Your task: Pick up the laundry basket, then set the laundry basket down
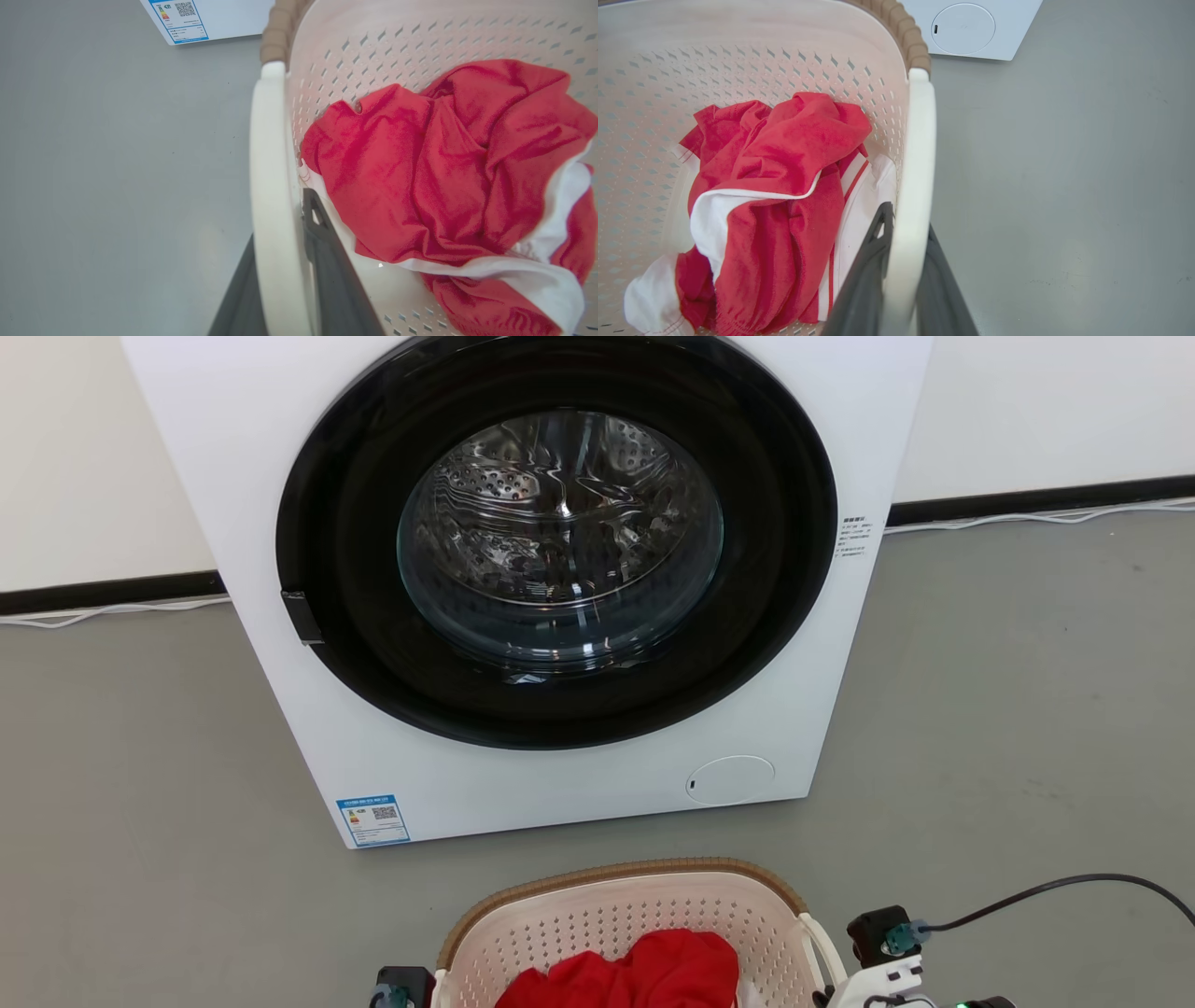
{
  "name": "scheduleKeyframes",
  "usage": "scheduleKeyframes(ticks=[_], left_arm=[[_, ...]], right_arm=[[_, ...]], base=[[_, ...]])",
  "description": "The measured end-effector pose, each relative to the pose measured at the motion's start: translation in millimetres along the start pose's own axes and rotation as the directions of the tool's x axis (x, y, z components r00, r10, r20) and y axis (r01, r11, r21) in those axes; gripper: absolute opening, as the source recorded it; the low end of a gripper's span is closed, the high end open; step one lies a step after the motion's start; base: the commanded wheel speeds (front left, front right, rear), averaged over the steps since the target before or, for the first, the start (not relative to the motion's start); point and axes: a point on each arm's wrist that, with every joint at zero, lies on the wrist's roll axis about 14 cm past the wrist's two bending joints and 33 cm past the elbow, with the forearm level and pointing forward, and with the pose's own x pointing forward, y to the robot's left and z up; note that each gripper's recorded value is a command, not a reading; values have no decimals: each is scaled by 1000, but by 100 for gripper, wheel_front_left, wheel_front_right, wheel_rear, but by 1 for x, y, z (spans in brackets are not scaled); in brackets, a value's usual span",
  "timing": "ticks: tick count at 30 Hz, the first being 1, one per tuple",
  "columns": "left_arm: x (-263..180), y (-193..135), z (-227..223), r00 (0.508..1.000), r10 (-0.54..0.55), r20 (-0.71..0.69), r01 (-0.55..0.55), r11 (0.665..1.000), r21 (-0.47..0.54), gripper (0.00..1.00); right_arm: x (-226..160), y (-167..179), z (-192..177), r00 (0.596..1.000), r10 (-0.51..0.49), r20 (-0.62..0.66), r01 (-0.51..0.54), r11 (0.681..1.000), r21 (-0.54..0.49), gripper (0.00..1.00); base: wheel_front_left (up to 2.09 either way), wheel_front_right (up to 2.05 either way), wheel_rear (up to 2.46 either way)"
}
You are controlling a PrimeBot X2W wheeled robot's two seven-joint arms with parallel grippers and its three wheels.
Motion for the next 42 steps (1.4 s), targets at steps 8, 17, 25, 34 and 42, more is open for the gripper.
scheduleKeyframes(ticks=[8, 17, 25, 34, 42], left_arm=[[2, -1, -4, 1000, -3, -13, 4, 1000, 3, 0], [12, 1, 3, 1000, -7, -19, 7, 1000, 13, 0], [36, 5, 28, 1000, -12, 7, 12, 1000, 20, 0], [69, 15, 45, 1000, -5, 4, 5, 1000, 9, 0], [113, 25, 69, 999, -3, 35, 3, 1000, -8, 0]], right_arm=[[2, 1, -2, 1000, 4, -8, -4, 1000, 2, 0], [12, 1, 4, 1000, 16, -9, -15, 1000, 17, 0], [32, -6, 29, 1000, 12, 17, -12, 1000, 7, 0], [65, -15, 53, 998, 13, 57, -13, 1000, 10, 0], [106, -28, 69, 997, 2, 83, -3, 1000, 5, 0]], base=[[0, 0, 0], [0, 0, 0], [0, 0, 0], [0, 0, 0], [0, 0, 0]])
